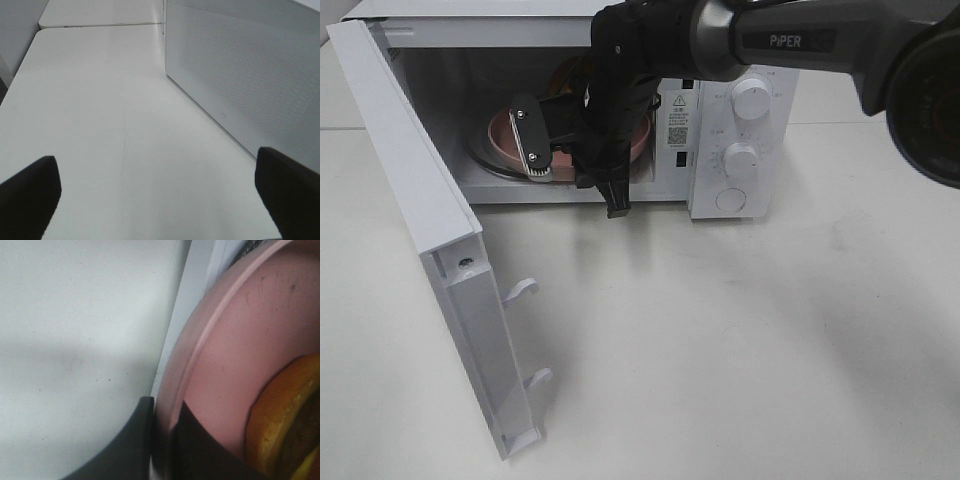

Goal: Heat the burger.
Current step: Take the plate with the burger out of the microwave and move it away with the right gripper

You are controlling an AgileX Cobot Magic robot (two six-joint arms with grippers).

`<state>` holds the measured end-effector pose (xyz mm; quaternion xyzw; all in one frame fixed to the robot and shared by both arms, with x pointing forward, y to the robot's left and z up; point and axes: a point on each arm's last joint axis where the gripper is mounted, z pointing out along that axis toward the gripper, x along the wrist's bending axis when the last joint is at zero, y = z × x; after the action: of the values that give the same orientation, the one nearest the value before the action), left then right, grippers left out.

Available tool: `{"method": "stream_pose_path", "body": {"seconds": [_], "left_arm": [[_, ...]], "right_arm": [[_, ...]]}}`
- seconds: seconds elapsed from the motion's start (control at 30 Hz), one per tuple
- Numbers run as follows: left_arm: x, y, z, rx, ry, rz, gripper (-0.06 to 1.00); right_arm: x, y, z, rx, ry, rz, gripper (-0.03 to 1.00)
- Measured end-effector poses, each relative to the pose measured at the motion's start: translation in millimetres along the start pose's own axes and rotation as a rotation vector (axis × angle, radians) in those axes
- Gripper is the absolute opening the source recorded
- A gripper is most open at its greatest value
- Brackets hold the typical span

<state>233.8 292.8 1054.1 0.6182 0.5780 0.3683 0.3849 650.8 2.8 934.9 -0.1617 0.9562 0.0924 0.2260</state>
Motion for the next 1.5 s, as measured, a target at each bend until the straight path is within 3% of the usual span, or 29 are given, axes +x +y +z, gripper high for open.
{"method": "stream_pose_path", "body": {"seconds": [0.4, 0.8, 0.93, 1.27, 1.5], "left_arm": [[0.0, 0.0, 0.0, 0.0, 0.0, 0.0, 0.99], [0.0, 0.0, 0.0, 0.0, 0.0, 0.0, 0.99], [0.0, 0.0, 0.0, 0.0, 0.0, 0.0, 0.99], [0.0, 0.0, 0.0, 0.0, 0.0, 0.0, 0.99], [0.0, 0.0, 0.0, 0.0, 0.0, 0.0, 0.99]], "right_arm": [[35.5, -7.2, -22.4, -0.061, -0.053, -0.102, 0.06], [58.3, -11.7, -46.9, -0.089, -0.052, -0.211, 0.06], [75.8, -15.9, -62.2, -0.124, -0.035, -0.265, 0.06], [105.6, -24.3, -81.1, -0.132, -0.003, -0.261, 0.06], [126.0, -32.5, -109.2, -0.137, -0.037, -0.24, 0.06]]}}
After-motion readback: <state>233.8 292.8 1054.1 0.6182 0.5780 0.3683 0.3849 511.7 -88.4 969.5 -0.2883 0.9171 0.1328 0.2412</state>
